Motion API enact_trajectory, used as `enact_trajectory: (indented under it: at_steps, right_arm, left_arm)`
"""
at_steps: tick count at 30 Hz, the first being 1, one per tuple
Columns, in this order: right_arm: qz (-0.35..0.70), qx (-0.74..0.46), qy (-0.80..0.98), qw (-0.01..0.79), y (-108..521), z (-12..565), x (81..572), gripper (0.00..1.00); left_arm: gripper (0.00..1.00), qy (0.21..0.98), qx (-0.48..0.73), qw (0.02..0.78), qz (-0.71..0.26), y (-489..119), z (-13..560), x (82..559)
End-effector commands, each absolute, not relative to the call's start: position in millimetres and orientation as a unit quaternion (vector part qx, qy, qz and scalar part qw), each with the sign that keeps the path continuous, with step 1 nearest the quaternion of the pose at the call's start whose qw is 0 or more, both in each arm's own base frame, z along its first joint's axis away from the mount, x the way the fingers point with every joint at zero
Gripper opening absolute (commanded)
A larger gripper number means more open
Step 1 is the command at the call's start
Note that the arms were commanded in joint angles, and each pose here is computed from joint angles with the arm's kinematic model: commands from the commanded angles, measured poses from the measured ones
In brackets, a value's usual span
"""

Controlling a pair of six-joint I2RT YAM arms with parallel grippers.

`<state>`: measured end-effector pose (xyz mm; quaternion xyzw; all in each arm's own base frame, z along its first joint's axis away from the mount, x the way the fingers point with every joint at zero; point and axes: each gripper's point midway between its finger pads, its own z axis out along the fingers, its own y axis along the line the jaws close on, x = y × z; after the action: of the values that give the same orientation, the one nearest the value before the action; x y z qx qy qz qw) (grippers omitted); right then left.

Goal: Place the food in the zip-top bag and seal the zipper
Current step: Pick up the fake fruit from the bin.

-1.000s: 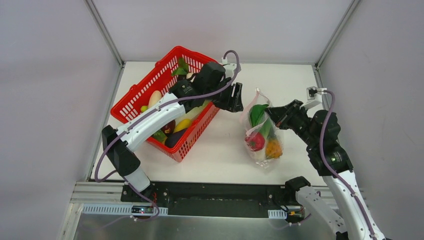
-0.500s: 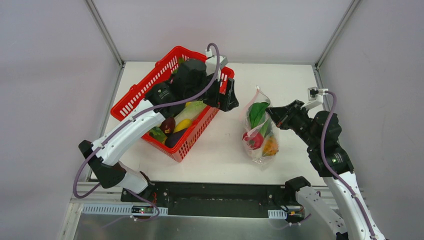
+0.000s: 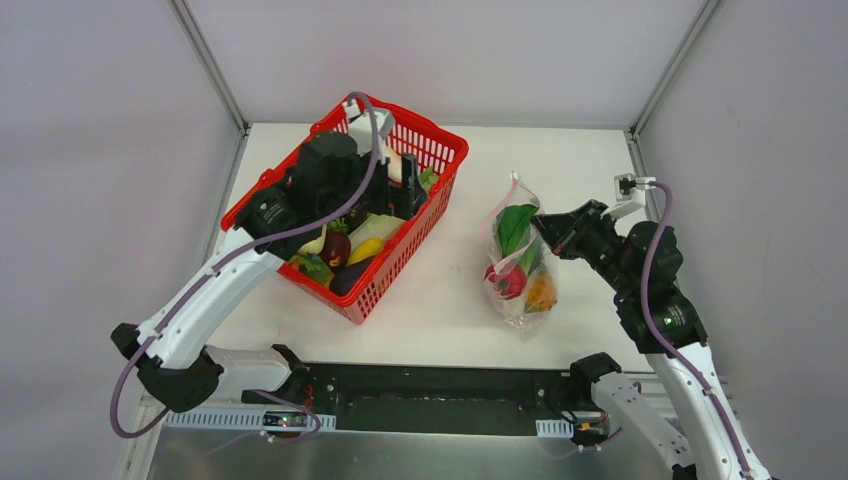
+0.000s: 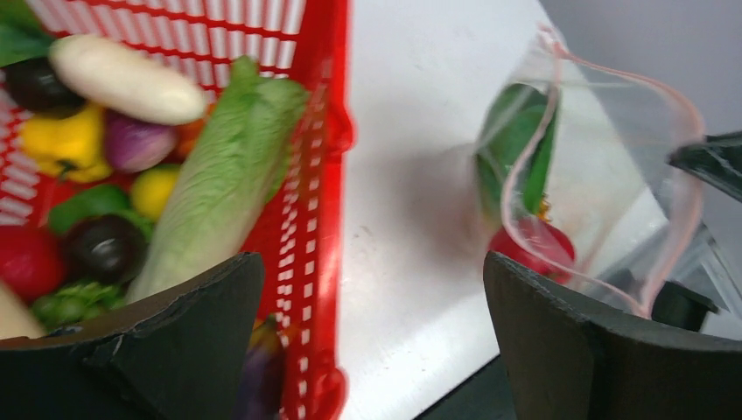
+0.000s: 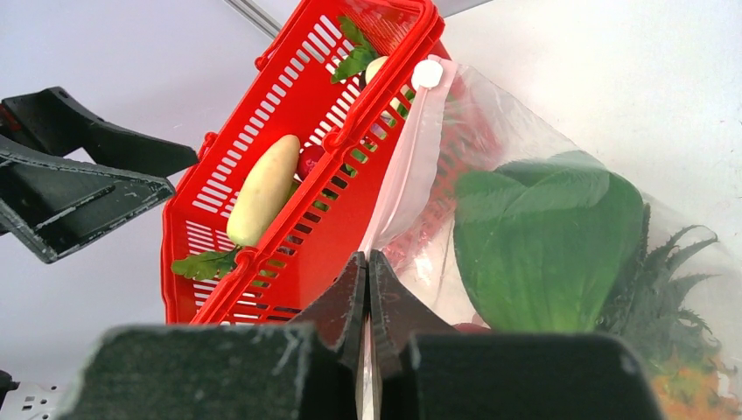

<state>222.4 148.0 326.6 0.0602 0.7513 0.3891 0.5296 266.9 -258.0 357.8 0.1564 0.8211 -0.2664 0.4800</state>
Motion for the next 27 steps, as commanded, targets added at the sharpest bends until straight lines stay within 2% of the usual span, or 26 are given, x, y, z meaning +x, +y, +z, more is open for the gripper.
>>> enact_trajectory:
  at_steps: [1, 6, 12, 18, 27]
  right_arm:
    - [0.409, 0.049, 0.721, 0.558, 150, 353, 223, 0.00]
    - [0.412, 0.047, 0.719, 0.558, 152, 354, 223, 0.00]
    - [0.414, 0.046, 0.720, 0.555, 153, 353, 223, 0.00]
    - [0.415, 0.045, 0.722, 0.552, 154, 353, 223, 0.00]
    - [0.413, 0.045, 0.723, 0.552, 154, 352, 225, 0.00]
  left_arm:
    - [0.99, 0.814, 0.089, 0.541, -0.194, -197, 370, 276]
    - [0.99, 0.830, 0.048, 0.537, -0.146, -152, 349, 278]
    - [0.99, 0.882, 0.017, 0.464, -0.077, -116, 297, 287]
    - [0.99, 0.924, -0.003, 0.376, -0.065, -103, 250, 296]
    - [0.96, 0.950, 0.006, 0.310, -0.046, -103, 210, 306]
